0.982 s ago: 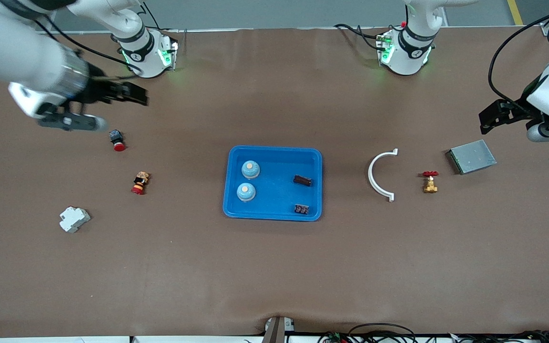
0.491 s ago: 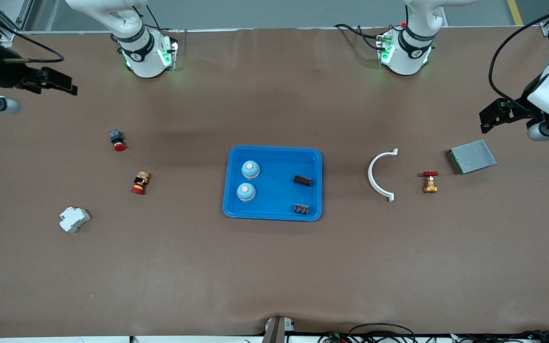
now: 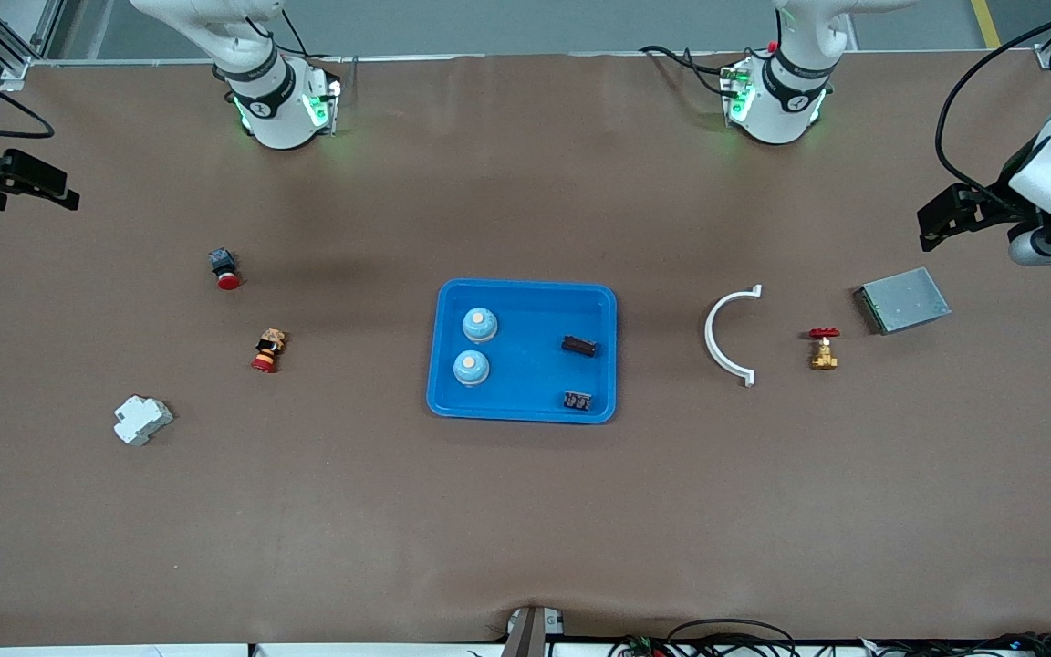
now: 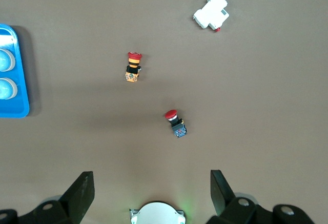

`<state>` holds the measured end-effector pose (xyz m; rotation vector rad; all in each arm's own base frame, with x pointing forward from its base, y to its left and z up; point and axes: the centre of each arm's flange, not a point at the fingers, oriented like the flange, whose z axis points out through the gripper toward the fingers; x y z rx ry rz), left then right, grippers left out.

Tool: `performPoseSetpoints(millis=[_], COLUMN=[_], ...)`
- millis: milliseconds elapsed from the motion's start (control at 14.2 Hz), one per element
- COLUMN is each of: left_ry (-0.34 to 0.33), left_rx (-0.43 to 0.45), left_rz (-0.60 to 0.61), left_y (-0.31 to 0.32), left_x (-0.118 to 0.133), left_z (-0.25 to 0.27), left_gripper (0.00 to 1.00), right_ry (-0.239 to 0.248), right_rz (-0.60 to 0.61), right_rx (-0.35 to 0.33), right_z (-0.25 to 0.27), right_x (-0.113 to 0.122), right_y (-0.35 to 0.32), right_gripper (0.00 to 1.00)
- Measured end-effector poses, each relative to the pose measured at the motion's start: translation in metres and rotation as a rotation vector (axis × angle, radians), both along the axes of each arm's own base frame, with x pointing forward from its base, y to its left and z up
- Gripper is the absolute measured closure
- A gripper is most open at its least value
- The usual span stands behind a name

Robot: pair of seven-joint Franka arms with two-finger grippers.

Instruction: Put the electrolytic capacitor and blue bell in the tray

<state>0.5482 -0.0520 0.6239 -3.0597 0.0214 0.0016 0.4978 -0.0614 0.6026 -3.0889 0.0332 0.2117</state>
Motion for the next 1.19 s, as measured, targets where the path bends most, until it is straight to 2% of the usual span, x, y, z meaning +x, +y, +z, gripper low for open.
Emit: performPoseSetpoints(millis=[421, 702, 842, 1193], left_ry=[0.0, 0.002, -0.001, -0.015], left_rx=[0.0, 0.001, 0.0, -0.001], left_rz=[0.007, 0.006, 0.003, 0.008], left_y=[-0.001, -0.006, -0.008, -0.006], left_x=[0.0, -0.001, -0.001, -0.002], left_z=[0.0, 0.0, 0.001, 0.008], left_gripper=[0.0, 0.0, 0.0, 0.0], right_ry=[-0.013, -0.054, -0.074, -0.076], right_rz=[0.015, 0.027, 0.018, -0.064], right_rx=[-0.008, -0.061, -0.064, -0.062], right_z=[0.005, 0.021, 0.027, 0.028], right_x=[0.003, 0.029, 0.043, 0.046], right_y=[0.02, 0.024, 0.02, -0.001], right_gripper=[0.0, 0.0, 0.0, 0.0])
